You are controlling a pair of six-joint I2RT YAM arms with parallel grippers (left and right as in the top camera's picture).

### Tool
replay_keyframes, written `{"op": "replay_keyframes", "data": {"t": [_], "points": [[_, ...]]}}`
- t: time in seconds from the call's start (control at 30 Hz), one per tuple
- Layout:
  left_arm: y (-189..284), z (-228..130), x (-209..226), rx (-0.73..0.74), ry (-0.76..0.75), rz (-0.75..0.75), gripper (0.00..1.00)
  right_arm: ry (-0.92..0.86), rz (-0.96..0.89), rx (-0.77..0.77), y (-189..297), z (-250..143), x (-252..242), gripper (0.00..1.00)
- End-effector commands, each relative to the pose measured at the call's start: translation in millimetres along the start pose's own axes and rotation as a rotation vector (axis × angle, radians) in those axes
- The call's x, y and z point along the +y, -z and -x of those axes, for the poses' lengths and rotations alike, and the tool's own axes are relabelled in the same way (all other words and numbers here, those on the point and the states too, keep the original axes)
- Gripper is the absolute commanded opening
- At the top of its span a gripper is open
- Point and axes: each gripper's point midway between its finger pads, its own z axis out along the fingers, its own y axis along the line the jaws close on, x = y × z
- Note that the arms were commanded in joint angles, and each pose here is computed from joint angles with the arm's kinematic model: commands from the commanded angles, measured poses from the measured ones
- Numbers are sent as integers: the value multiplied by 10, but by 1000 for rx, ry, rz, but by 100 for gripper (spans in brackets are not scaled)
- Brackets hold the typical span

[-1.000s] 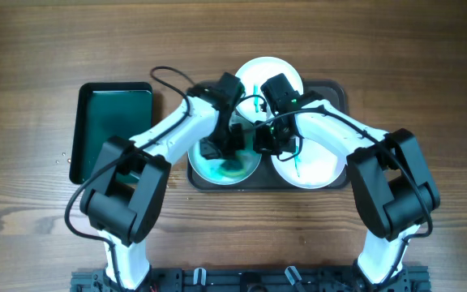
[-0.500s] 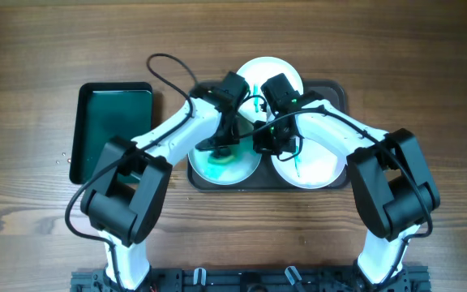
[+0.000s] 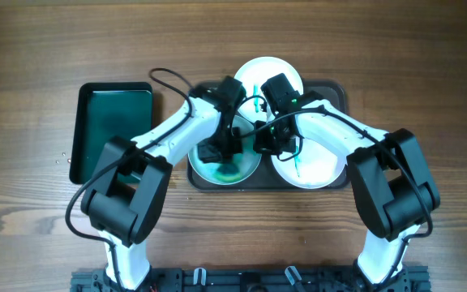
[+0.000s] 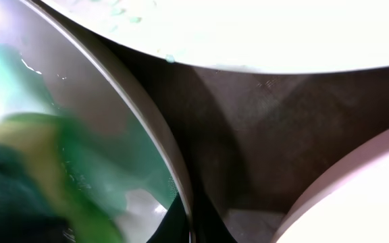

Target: Clean dirty plates on tray and stack at the side

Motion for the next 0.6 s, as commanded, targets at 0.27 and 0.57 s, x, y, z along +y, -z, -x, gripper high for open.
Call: {"op": "replay_keyframes", "data": {"t": [0.27,0.57], "points": [[68,712,249,-274,48,72,4,-18,-88,28,-139,-99,-222,4],[848,673,903,-292,227,226,4,-18,-91,26,-139,-96,-227,4]]}}
